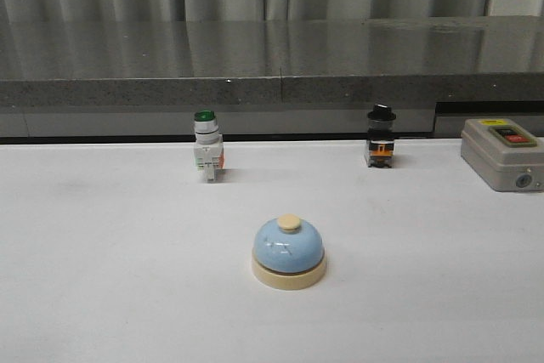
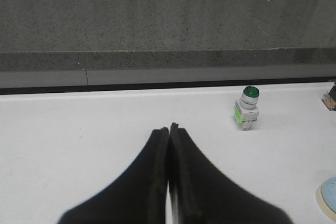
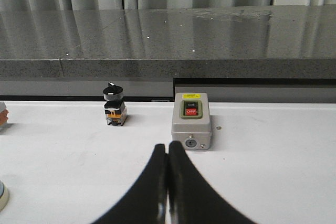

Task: Place and press bell with both arms

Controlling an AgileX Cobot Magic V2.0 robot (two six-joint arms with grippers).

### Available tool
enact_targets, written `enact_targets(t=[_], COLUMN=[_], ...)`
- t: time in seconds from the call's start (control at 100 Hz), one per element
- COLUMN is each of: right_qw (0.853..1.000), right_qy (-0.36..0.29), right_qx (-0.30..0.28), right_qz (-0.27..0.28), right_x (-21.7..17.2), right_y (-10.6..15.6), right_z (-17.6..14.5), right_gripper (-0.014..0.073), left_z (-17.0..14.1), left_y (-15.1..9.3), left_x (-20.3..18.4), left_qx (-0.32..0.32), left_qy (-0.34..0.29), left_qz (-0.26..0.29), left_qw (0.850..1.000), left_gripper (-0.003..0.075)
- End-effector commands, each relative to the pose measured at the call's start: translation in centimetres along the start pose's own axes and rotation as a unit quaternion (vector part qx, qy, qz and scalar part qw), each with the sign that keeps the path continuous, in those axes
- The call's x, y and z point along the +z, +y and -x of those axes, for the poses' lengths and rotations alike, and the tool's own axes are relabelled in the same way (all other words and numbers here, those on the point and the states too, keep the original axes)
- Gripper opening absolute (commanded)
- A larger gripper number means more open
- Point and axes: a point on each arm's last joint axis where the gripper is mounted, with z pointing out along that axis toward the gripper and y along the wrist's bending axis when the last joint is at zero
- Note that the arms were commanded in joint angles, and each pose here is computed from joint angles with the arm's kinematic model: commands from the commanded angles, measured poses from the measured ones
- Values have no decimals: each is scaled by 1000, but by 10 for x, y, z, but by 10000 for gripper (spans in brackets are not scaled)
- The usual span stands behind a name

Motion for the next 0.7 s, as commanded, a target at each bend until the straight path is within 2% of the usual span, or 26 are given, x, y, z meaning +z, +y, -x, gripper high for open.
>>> enact_targets(t=[0.0,0.12,0.25,0.45,0.69], right_qw=[998,998,998,998,998], right_qy=[-60,-60,-60,-60,-60], right_qx=[-5,-5,-5,-5,-5], right_qz=[0,0,0,0,0], right_x=[-3,-3,-3,-3,-3], right_y=[0,0,0,0,0], right_z=[15,15,15,15,15], right_gripper=[-64,-64,-64,-64,-64], left_z=[18,19,7,-35,-86], left_y=[-1,-1,1,4,9], left_x=[-3,-7,-12,-20,-24], left_qx=[-7,4,14,17,17], left_qy=[-63,-88,-117,-161,-185], left_qz=[-3,-1,-1,-4,-2], left_qw=[998,996,993,987,983], left_gripper=[-21,-21,-21,-20,-21])
